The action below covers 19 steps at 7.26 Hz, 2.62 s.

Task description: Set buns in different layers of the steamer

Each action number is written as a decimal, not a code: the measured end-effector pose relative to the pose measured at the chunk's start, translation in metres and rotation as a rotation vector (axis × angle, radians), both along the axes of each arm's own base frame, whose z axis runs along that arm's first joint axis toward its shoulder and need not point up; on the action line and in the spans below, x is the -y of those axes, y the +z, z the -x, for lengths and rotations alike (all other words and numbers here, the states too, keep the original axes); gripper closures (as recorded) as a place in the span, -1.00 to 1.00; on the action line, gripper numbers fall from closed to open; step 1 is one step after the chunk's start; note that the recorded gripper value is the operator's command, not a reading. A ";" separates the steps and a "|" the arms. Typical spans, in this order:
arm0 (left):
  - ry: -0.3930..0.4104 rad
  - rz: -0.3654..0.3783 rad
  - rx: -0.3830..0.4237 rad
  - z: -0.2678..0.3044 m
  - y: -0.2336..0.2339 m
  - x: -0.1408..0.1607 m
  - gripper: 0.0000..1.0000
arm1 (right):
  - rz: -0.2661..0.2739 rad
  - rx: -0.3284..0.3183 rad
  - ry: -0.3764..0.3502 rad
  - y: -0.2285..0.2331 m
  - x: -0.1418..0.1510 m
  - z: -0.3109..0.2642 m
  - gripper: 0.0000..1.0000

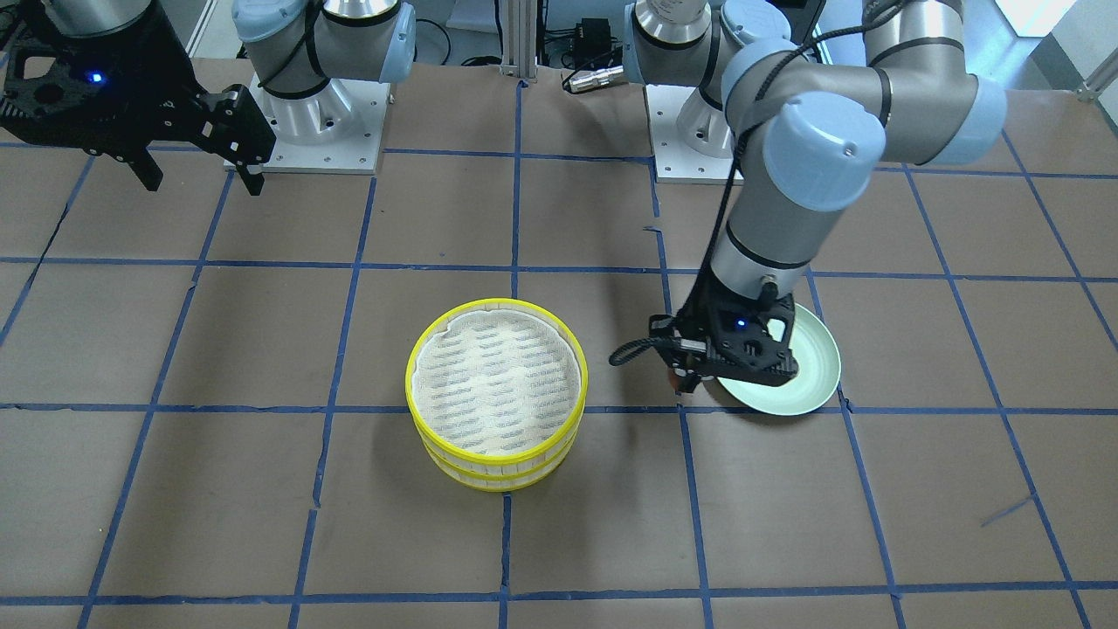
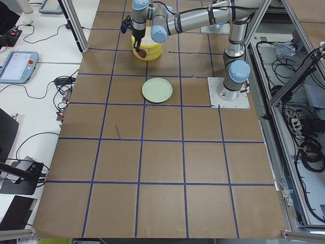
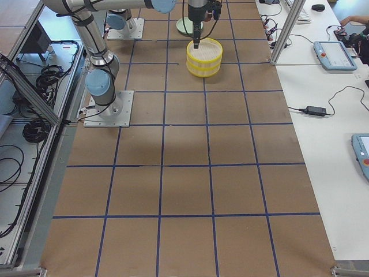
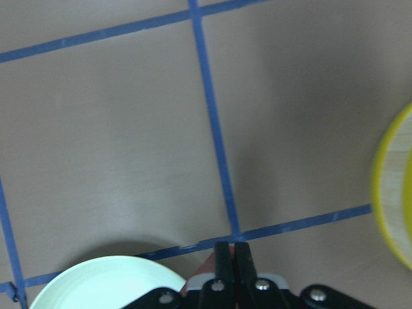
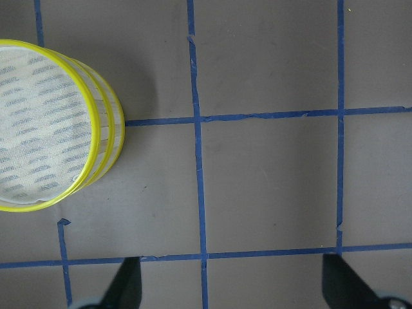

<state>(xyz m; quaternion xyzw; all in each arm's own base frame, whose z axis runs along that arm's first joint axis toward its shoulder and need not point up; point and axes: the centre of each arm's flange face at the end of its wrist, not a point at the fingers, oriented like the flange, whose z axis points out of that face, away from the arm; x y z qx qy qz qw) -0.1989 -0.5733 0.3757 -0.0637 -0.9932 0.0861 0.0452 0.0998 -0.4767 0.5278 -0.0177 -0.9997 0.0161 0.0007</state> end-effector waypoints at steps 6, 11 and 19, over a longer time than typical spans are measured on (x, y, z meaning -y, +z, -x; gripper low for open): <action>0.179 -0.054 -0.246 0.141 -0.036 -0.004 -1.00 | 0.005 -0.003 0.003 0.001 0.000 0.001 -1.00; 0.002 0.020 -0.139 0.070 0.007 0.008 -1.00 | 0.003 -0.043 -0.002 0.004 -0.003 0.004 -1.00; -0.007 -0.172 0.064 -0.050 0.084 -0.054 -1.00 | -0.021 0.047 0.059 -0.021 0.017 -0.029 -1.00</action>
